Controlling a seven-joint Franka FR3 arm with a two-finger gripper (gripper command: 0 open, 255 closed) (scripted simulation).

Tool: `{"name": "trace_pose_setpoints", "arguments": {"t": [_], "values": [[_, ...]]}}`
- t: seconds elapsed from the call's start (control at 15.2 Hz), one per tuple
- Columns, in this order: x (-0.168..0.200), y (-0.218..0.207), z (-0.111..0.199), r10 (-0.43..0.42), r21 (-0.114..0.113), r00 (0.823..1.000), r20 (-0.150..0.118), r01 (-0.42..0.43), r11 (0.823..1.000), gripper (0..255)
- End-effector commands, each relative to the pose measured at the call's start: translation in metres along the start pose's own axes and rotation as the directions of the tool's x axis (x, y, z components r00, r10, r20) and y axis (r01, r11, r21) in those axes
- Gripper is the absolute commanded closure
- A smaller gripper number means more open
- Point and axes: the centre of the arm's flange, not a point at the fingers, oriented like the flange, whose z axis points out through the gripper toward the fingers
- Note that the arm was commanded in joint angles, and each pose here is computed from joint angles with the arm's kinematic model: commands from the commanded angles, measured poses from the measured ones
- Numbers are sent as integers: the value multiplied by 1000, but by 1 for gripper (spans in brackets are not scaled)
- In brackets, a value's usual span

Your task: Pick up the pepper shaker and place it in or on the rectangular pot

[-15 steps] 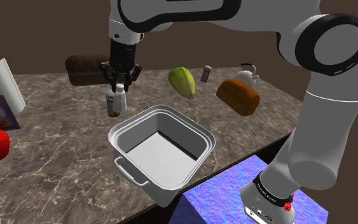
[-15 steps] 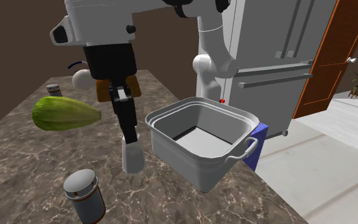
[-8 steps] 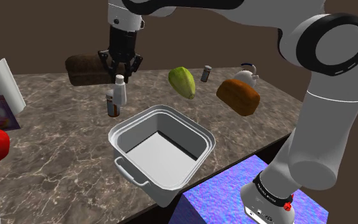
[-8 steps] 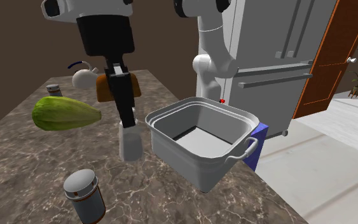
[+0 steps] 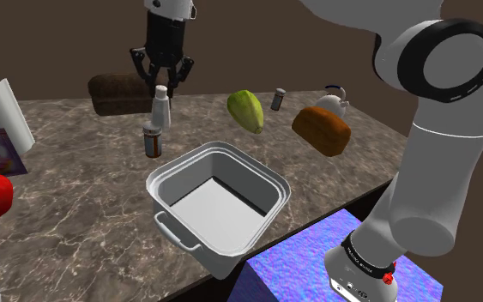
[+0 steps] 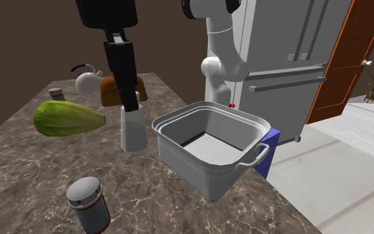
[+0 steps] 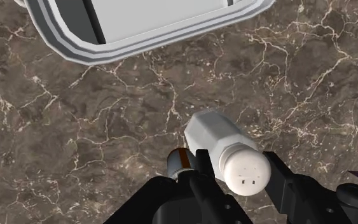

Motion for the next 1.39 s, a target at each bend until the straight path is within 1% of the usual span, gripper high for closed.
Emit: {"name": "trace_pose_setpoints", "arguments": {"t": [0.0, 0.26, 1.32], "values": [[0, -1, -11, 0, 0, 1000, 0, 0, 1000, 255], [0, -3, -30, 0, 0, 1000, 0, 0, 1000, 255], [-199, 59, -66, 0, 0, 1000, 0, 0, 1000, 255]]}}
